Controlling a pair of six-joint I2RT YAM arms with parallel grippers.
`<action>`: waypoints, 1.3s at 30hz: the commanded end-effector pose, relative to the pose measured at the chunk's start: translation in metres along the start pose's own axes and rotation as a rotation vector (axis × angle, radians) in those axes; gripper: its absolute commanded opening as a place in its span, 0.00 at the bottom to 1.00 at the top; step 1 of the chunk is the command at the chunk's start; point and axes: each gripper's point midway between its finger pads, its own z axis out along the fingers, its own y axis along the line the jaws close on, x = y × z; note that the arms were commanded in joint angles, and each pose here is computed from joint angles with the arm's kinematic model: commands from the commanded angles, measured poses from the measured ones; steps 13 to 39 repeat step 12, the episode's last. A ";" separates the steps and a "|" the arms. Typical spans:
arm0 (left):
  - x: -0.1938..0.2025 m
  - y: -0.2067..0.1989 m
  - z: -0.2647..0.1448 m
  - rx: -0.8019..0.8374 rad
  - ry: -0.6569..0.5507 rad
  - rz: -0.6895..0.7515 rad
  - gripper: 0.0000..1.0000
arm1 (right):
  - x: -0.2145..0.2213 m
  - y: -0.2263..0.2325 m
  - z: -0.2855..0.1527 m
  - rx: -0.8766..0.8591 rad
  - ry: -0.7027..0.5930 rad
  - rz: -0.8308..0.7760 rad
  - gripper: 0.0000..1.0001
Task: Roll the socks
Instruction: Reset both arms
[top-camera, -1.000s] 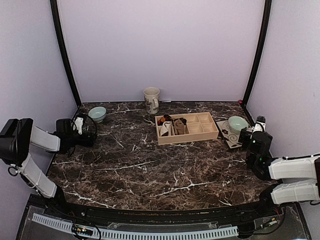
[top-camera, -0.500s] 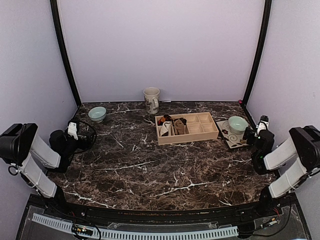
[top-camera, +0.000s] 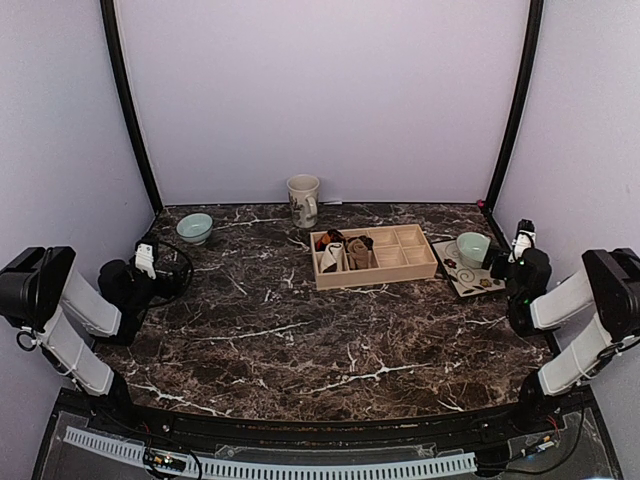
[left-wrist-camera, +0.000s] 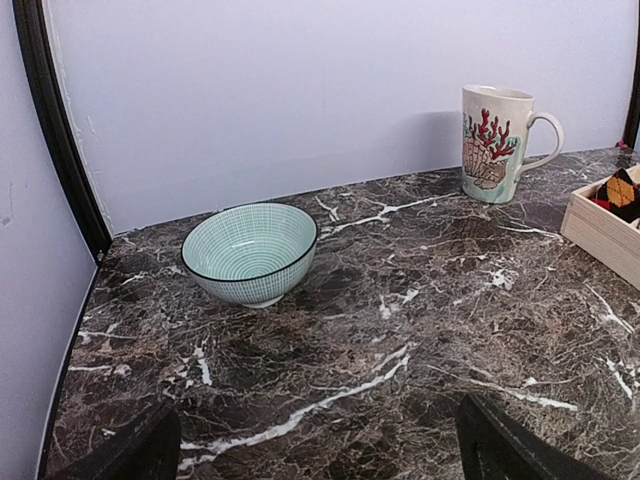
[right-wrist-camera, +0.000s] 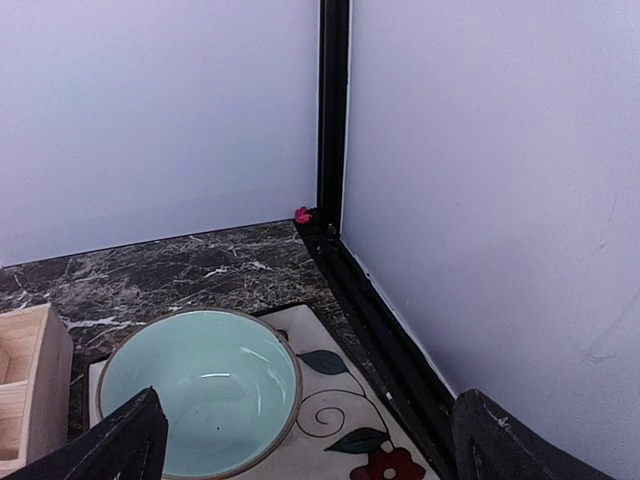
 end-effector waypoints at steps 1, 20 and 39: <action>-0.011 0.001 0.001 0.006 -0.040 0.013 0.99 | -0.002 0.002 0.001 -0.017 -0.010 0.015 1.00; -0.011 0.001 0.001 0.006 -0.040 0.013 0.99 | -0.001 0.002 0.001 -0.016 -0.006 0.015 1.00; -0.011 0.001 0.001 0.006 -0.040 0.013 0.99 | -0.001 0.002 0.001 -0.016 -0.006 0.015 1.00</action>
